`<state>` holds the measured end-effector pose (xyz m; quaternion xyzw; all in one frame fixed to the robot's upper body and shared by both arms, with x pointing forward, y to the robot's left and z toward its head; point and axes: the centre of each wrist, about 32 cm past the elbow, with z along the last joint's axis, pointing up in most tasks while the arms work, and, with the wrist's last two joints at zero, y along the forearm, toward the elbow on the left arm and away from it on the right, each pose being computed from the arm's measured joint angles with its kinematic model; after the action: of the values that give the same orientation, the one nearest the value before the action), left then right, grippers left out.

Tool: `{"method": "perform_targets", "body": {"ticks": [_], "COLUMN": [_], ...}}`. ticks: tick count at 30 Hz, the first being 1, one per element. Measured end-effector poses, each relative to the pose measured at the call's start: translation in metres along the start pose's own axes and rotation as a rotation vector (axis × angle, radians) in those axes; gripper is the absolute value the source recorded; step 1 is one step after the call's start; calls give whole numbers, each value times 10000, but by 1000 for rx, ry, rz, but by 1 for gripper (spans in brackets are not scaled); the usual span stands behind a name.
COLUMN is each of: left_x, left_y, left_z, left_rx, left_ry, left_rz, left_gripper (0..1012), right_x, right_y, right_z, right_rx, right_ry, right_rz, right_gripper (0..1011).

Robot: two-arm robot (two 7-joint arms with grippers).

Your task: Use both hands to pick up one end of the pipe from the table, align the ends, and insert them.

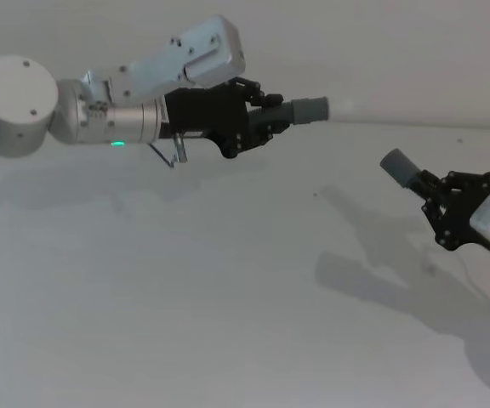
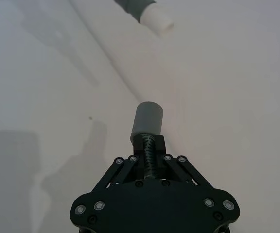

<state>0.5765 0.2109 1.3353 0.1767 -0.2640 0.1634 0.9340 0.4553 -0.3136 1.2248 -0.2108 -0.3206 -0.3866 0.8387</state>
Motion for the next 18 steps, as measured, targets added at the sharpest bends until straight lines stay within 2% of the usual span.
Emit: {"method": "perform_targets", "body": {"ticks": [2,3,4,7,8,14,16,17,18], "left_x": [37,82,102,169,208,354,394,394,417], "left_y": [11,23,29,47,58,96,109,109,116], "left_z": [26,60,74,125,155,282,319,319,340], "left_rx": [-4,-8,-11,-18,-22,-35,-38,-38,-38], "left_ry": [-24,-51,-64,-105,-130,-225,-252,-252,-267], "left_rz": [-19,-38,-47,-78,-98,-171,-191,-191,-202], "left_gripper": [313,313,313,313,313,313,313,313,313], "right_x": [44,57,89,130,150,282,328,328,357], "right_y": [-11,-14,-20,-27,-31,-51,-56,-56,-59], "right_z": [-14,-18,-26,-42,-46,-99,-115,-115,-126], "right_rx": [13,21,30,45,53,105,127,127,141], "right_ry": [-50,-70,-104,-151,-174,-320,-371,-371,-403], "right_rz": [7,10,15,21,24,34,36,36,37], "right_gripper": [129,129,129,129,129,129,129,129,129]}}
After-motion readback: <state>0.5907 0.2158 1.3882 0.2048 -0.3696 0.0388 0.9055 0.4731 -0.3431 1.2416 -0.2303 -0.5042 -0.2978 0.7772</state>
